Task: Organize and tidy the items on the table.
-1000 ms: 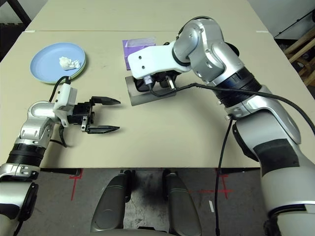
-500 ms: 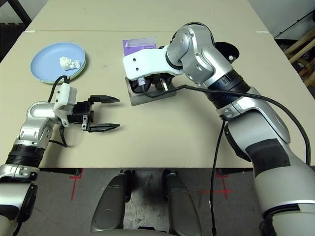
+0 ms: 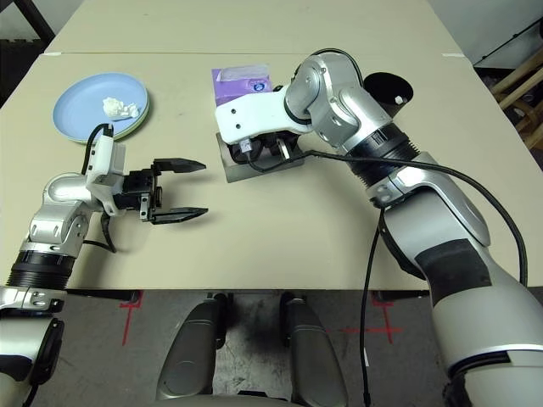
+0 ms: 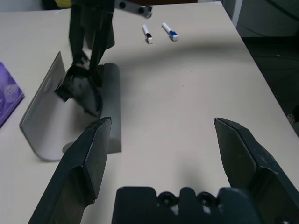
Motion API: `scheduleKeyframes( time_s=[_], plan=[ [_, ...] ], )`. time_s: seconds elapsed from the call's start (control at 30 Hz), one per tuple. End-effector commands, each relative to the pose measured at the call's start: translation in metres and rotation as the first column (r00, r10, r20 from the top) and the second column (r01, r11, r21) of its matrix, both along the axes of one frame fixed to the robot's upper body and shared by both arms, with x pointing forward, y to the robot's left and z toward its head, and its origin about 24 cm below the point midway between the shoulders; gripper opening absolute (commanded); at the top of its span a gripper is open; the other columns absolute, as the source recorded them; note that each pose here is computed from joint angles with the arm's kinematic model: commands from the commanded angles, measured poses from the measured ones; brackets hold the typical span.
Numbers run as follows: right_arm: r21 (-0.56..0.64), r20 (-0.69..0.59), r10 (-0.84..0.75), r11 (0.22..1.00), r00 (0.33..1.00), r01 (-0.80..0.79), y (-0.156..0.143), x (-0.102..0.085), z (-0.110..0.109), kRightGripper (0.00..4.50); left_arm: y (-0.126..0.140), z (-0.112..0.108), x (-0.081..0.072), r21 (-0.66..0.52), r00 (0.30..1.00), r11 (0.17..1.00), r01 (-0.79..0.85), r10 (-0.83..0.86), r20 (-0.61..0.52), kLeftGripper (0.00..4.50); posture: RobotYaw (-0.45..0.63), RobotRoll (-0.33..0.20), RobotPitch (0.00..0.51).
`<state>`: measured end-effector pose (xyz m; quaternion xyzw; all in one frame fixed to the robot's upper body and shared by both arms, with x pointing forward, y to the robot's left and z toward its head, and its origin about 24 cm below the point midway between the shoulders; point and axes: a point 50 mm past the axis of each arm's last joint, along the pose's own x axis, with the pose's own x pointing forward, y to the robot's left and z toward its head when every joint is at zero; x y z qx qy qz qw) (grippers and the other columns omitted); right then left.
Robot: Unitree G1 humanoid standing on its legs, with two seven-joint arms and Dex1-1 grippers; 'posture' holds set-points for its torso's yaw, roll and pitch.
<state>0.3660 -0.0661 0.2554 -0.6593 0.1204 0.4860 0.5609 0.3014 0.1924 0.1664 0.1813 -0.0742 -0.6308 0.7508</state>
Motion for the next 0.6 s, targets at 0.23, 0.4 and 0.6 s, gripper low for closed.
scheduleKeyframes(
  time_s=[0.23,0.4,0.6],
  plan=[
    [-0.021,0.007,0.007,1.0,1.0,-0.007,0.0045,0.0041,-0.005,0.32,0.0022,-0.0018,-0.0056,0.005,1.0,1.0,-0.003,0.003,-0.01,4.5,0.26,0.0,0.236],
    [-0.027,-0.004,0.011,1.0,1.0,-0.011,0.0054,0.0042,-0.0076,0.31,0.0026,-0.0026,-0.0062,0.011,1.0,1.0,-0.002,0.002,-0.012,4.5,0.26,0.0,0.237],
    [-0.031,-0.021,0.015,0.999,1.0,-0.015,0.0069,0.0045,-0.0088,0.31,0.0029,-0.0033,-0.0064,0.014,1.0,1.0,-0.002,0.003,-0.014,4.5,0.26,0.0,0.234]
  ],
)
